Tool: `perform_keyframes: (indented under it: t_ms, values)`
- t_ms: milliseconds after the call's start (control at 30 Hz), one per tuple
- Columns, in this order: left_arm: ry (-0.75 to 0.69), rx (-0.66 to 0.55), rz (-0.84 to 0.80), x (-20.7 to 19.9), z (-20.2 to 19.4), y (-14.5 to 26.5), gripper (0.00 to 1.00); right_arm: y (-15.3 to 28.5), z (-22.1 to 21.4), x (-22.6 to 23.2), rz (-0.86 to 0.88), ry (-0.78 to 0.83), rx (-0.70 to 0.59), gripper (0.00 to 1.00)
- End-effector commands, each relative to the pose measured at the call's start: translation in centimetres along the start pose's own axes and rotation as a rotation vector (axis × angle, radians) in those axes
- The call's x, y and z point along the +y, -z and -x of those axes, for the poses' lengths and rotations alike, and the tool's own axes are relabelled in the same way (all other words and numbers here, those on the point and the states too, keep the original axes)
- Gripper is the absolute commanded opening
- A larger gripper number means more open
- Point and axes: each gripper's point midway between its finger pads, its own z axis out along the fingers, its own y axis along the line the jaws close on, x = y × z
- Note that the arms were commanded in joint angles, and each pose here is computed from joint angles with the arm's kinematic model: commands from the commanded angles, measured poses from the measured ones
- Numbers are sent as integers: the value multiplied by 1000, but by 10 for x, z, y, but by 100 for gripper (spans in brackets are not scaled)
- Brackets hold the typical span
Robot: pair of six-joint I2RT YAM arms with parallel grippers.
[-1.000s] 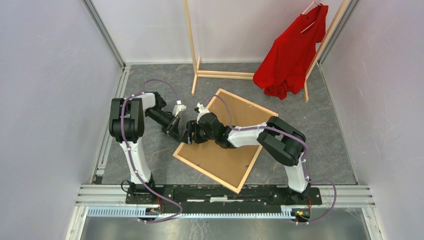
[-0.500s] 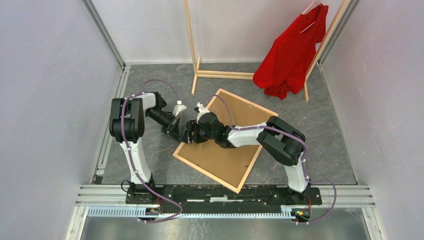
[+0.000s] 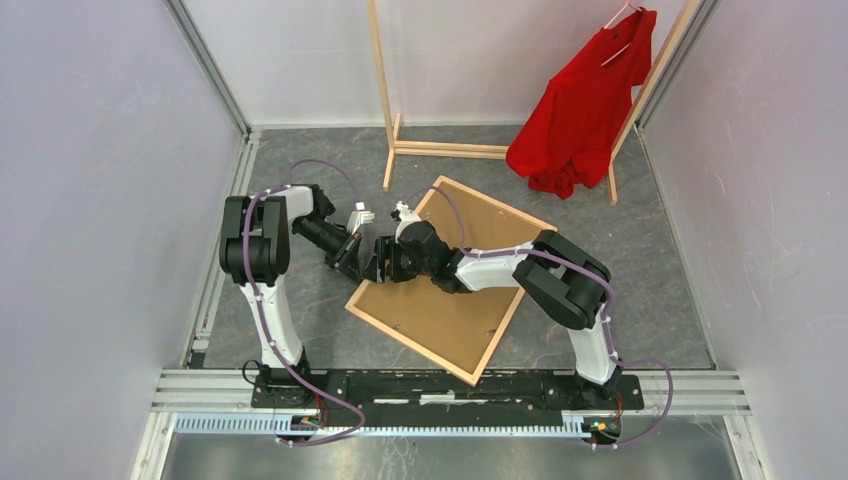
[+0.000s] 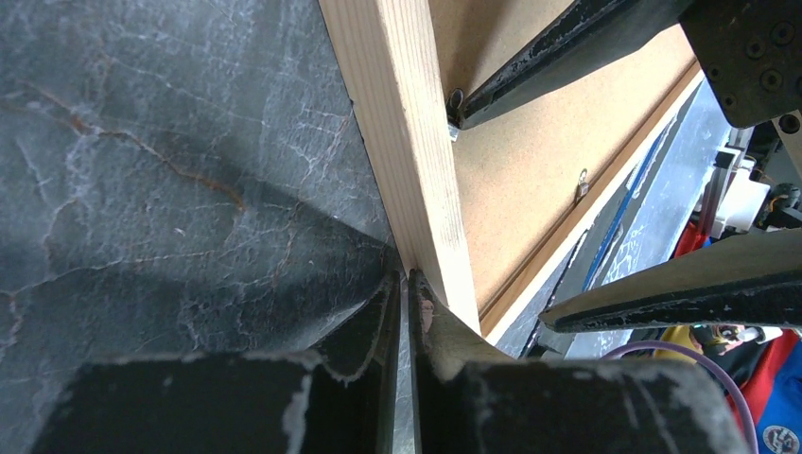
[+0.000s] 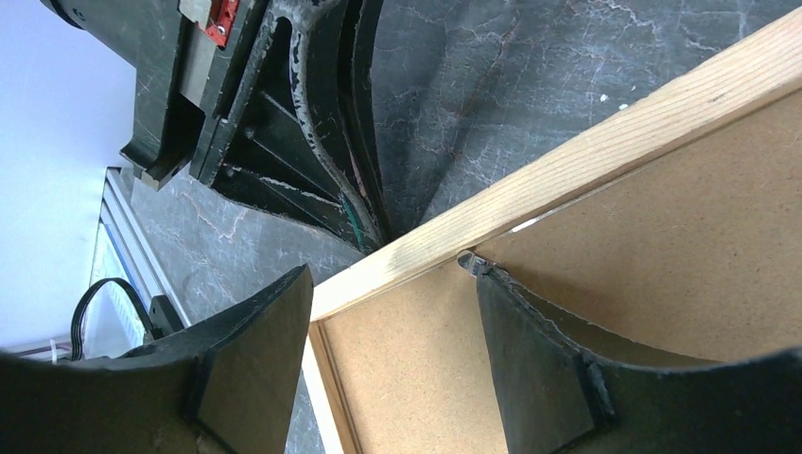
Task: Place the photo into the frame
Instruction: Install the photo frame at the center of the board.
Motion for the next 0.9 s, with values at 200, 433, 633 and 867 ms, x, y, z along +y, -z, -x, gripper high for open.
perform_keyframes:
  t_ms: [200, 433, 633, 867]
  values:
    - [-52, -2, 34, 1, 7, 8, 14, 15, -4, -3, -6, 19, 1, 74]
    - [-67, -52, 2, -10, 23, 15, 22, 12, -13, 2, 7, 16, 20, 74]
    - [-62, -39, -28, -12, 18, 6, 25, 3, -13, 6, 19, 6, 29, 74]
    - [-39, -16, -46, -6, 9, -5, 19, -6, -12, 10, 32, -6, 34, 74]
